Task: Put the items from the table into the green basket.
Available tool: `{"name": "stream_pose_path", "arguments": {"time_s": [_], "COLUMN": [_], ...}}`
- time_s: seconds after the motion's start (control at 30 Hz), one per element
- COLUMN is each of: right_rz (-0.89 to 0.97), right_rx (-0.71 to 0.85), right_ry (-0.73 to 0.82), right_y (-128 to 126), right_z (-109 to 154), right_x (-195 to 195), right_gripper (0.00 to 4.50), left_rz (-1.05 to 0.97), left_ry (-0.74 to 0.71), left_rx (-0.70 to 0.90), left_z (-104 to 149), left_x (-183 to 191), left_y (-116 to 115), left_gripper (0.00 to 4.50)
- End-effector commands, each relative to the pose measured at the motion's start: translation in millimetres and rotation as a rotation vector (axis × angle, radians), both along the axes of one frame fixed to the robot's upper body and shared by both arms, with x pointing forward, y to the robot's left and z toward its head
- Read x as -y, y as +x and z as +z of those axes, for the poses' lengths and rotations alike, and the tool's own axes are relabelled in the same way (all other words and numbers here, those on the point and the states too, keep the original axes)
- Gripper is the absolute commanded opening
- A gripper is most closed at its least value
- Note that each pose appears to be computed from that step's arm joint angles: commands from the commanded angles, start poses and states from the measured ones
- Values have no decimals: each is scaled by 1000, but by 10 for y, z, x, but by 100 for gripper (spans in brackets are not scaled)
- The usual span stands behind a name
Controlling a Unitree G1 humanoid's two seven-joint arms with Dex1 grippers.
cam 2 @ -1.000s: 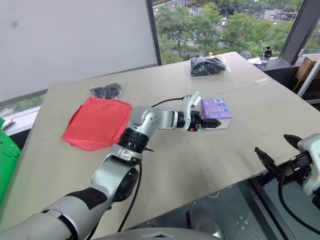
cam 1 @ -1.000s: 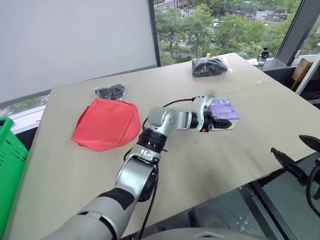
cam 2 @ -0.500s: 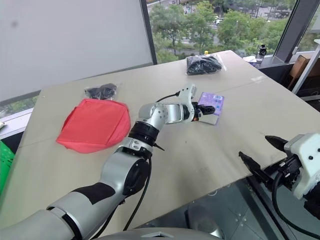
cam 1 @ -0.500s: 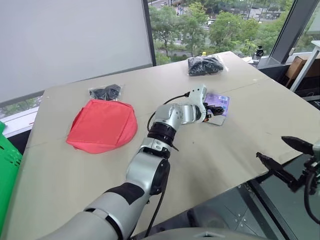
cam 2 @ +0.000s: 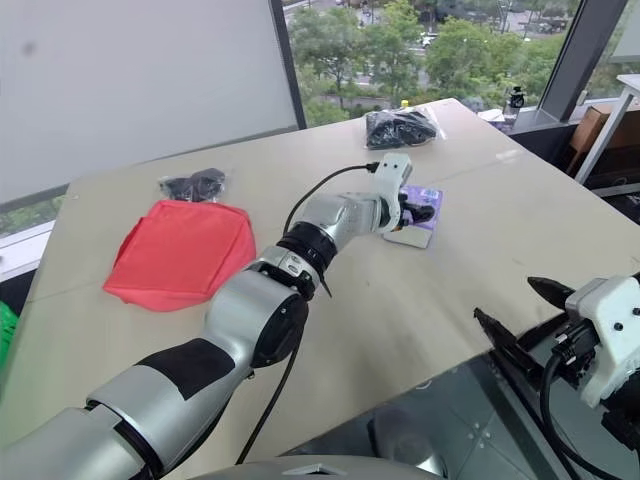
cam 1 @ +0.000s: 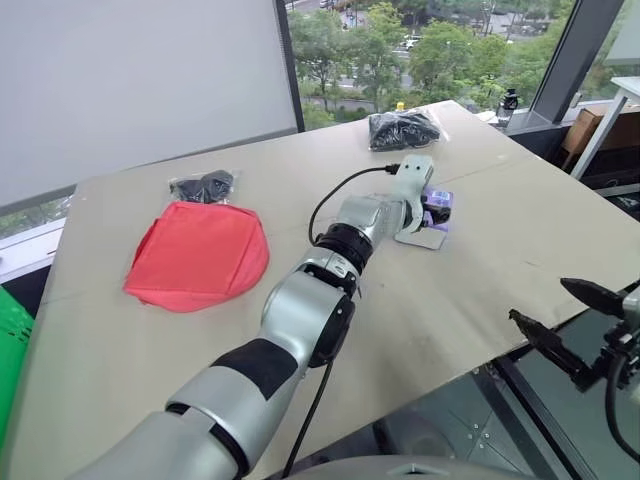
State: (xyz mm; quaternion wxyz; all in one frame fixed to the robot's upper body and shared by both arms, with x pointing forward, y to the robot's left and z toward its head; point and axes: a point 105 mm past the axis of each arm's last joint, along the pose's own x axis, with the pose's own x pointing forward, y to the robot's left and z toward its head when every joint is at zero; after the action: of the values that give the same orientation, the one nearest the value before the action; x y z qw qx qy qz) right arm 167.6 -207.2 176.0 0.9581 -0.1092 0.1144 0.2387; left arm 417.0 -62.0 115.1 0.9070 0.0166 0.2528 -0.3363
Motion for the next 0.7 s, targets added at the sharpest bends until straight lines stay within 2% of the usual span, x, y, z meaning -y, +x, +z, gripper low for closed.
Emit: {"name": "stream_pose_path", "arguments": {"time_s": [0.03,0.17,0.3,0.37,0.43,0.5,0.63,0.7], "right_rz": [0,-148,-225,-238,-221,-237,-280,-266], "right_rx": [56,72,-15,-78,-103,-117,-122,-158], "right_ry": [-37,-115,119,210,284,326,317,314], "right_y": [6,193,587,818,1033,1260,1676,1790], "right_z": [73,4,-109,-101,-7,99,258,295], "right_x": [-28,162,250,298,319,393,549,575], "right_gripper": [450,450,450,450,450,450,450,450], "left_rz": [-65,-148,-245,-276,-314,-337,-230,-216], "left_ry": [-28,-235,-371,-389,-373,-316,-208,-175], "left_rx": [121,106,126,218,320,352,402,424], "left_z": [296,563,764,850,888,842,747,728], "left_x": [206,288,17,-227,-473,-739,-1268,-1374], "left_y": [10,-30,-76,-182,-342,-480,-482,-503], "left_gripper": [392,392,392,392,392,392,392,392]}}
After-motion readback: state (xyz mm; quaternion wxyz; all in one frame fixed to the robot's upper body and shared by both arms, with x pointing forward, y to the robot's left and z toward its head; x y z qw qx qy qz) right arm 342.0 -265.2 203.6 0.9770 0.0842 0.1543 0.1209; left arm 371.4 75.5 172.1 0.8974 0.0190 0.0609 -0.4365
